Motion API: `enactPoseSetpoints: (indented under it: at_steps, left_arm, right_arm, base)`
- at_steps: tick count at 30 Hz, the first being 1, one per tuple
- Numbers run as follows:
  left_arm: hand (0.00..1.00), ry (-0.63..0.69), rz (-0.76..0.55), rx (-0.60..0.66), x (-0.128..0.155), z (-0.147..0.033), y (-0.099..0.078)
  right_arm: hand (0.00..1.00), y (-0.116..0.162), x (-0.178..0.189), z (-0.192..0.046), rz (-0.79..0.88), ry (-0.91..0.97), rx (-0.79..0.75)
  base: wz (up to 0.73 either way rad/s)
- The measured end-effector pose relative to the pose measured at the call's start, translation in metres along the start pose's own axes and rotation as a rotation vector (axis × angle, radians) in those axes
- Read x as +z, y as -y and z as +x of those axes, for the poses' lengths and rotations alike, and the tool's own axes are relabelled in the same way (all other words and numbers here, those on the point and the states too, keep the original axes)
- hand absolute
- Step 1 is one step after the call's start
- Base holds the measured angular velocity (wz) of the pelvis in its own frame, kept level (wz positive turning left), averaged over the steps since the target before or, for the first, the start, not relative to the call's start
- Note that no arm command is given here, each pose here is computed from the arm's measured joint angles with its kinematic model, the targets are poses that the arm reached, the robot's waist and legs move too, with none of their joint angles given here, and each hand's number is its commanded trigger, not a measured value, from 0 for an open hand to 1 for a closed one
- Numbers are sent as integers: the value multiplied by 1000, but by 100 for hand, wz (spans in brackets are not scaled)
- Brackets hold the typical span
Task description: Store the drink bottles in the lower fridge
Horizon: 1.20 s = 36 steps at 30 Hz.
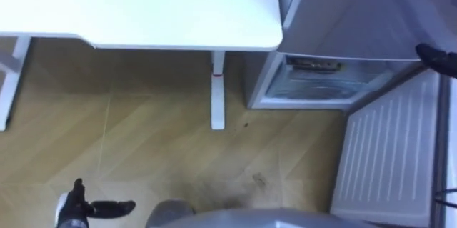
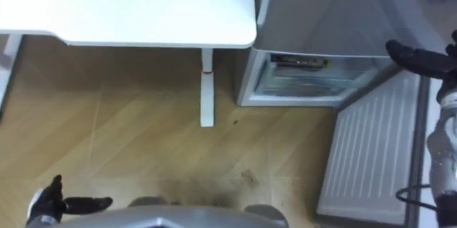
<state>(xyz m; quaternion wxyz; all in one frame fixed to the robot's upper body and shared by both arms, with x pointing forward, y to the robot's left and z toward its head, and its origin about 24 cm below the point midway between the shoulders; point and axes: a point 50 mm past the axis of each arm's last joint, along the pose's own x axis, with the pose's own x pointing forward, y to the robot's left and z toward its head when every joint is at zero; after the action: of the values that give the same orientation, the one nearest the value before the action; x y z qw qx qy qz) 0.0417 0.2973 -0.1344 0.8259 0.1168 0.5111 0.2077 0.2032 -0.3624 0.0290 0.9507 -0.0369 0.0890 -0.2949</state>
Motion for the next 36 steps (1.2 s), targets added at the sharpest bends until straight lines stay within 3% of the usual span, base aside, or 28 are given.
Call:
enactPoseSetpoints:
  at_steps: [11, 20, 28, 36]
  left_arm:
    - [0, -35, 46, 6, -11, -4, -1]
    - [0, -51, -4, 56, -10, -2, -13]
    - [0, -78, -20, 74, -14, -3, -20]
    - [0, -99, -2, 50, -18, -3, -22]
  right_arm:
    - [0, 32, -2, -6, -12, -3, -233]
    - [0, 74, -36, -17, 89, -171, -466]
    - [0, 114, -86, -47, 138, -433, -720]
    - [0, 118, -98, -57, 173, -496, -718]
  base:
    - [-5]
    - [-1]
    - [-1]
    - [-5]
